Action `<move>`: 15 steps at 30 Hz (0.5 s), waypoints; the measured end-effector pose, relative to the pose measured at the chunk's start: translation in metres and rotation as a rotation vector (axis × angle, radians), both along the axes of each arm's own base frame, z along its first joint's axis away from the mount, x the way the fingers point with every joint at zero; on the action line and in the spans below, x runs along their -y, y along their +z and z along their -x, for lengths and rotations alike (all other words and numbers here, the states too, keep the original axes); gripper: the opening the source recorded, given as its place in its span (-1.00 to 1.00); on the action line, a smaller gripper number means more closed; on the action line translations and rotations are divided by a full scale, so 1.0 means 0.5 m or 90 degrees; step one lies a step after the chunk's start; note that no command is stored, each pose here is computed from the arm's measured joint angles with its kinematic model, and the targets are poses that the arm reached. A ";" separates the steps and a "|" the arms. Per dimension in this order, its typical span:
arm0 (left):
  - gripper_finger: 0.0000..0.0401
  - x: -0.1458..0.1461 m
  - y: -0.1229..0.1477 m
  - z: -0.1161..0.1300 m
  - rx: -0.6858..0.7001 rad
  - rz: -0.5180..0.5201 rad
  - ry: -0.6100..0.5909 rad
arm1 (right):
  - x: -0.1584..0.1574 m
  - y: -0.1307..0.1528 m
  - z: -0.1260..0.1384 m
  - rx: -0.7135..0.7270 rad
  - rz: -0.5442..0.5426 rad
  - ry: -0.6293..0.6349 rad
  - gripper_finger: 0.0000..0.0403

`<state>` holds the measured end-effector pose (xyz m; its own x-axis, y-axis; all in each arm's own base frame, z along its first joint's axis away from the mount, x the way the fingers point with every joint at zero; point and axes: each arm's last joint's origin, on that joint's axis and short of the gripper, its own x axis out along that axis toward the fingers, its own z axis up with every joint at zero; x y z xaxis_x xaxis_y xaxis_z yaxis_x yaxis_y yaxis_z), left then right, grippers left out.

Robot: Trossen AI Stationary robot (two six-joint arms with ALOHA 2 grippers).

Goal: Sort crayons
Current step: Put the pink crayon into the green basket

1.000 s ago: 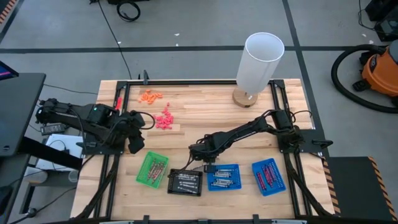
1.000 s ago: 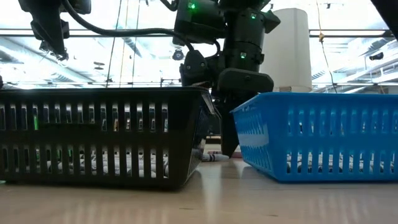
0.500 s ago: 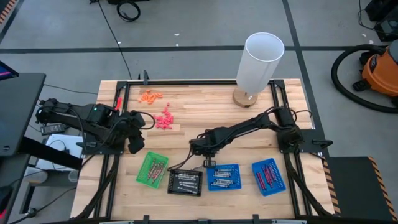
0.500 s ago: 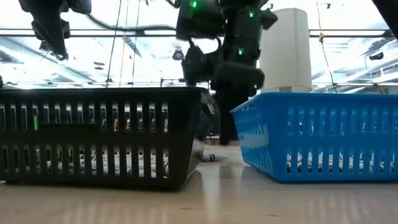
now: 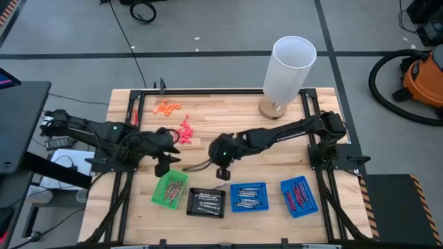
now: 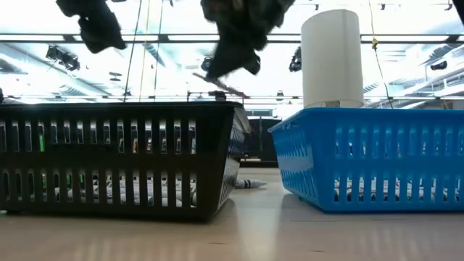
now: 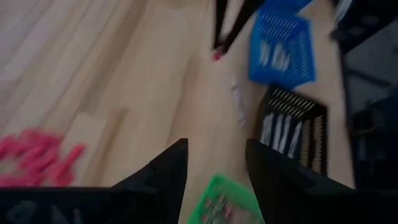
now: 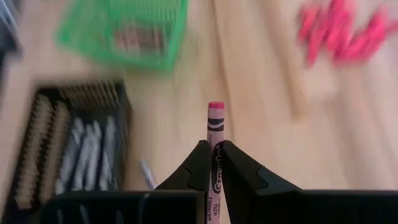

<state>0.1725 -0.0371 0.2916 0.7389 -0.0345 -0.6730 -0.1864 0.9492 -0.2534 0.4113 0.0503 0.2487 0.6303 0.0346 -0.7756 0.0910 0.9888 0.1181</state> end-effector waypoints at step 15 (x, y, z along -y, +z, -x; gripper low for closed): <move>-0.15 0.014 -0.076 -0.039 0.187 0.099 0.027 | 0.006 0.150 -0.008 0.329 -0.047 0.011 -0.83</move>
<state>0.1921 -0.0442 0.2535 0.9036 -0.0853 -0.4197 -0.1222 0.8878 -0.4436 0.4155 0.0471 0.3240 0.9291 0.0912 -0.3583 -0.0138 0.9770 0.2130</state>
